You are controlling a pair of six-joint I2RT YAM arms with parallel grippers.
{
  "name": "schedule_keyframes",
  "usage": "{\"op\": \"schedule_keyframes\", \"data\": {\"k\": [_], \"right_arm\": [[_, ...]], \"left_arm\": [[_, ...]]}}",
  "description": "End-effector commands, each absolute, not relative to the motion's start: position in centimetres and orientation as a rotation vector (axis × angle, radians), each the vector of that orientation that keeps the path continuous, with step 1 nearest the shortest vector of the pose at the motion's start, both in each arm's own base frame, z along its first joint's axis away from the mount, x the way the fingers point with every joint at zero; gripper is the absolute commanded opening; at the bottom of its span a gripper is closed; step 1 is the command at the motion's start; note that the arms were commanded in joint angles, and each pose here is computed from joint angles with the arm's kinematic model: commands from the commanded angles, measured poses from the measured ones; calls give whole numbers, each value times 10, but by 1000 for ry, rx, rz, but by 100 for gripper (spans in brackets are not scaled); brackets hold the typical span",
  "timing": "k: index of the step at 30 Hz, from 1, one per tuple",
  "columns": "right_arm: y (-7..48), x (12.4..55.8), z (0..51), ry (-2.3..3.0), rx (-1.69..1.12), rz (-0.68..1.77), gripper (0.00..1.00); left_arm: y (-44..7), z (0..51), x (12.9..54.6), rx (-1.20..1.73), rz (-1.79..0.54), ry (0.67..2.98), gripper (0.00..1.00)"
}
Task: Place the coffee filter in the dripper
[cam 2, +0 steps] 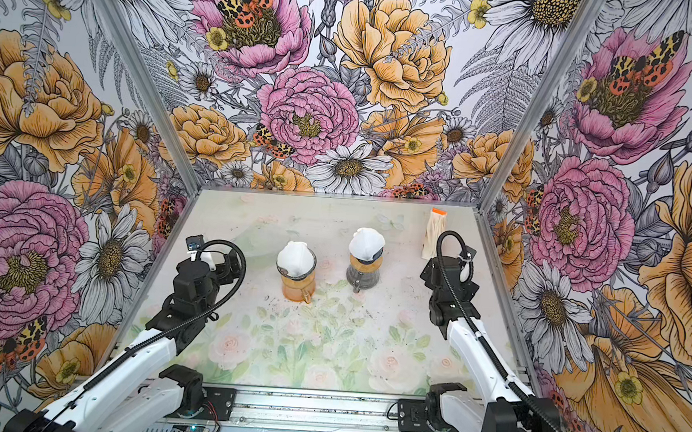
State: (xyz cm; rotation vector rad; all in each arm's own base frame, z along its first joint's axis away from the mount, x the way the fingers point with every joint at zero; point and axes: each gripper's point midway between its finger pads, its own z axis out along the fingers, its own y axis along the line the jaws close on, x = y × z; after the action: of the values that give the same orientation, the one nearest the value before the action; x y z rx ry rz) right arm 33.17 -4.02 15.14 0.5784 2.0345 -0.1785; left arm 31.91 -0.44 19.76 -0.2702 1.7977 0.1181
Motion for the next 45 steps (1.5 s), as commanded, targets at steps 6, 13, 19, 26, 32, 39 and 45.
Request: {"op": "schedule_keyframes", "data": {"k": [6, 13, 19, 26, 32, 39, 45], "right_arm": [[-36, 351, 178, 1762, 444, -131, 99], [-26, 370, 169, 1800, 266, -195, 100], [-20, 375, 150, 1844, 201, -202, 99], [-14, 375, 138, 1840, 160, -173, 100], [0, 376, 138, 1842, 66, -126, 99], [3, 382, 140, 1818, -8, -154, 99], [-5, 392, 129, 1801, 8, -182, 99]], "left_arm": [[15, 202, 331, -290, 173, 1690, 99], [13, 188, 343, -266, 130, 1682, 99], [10, 176, 356, -236, 137, 1694, 99], [10, 163, 367, -201, 124, 1696, 99], [19, 163, 370, -189, 109, 1676, 99], [22, 165, 377, -155, 87, 1652, 99], [31, 156, 386, -176, 23, 1674, 99]]}}
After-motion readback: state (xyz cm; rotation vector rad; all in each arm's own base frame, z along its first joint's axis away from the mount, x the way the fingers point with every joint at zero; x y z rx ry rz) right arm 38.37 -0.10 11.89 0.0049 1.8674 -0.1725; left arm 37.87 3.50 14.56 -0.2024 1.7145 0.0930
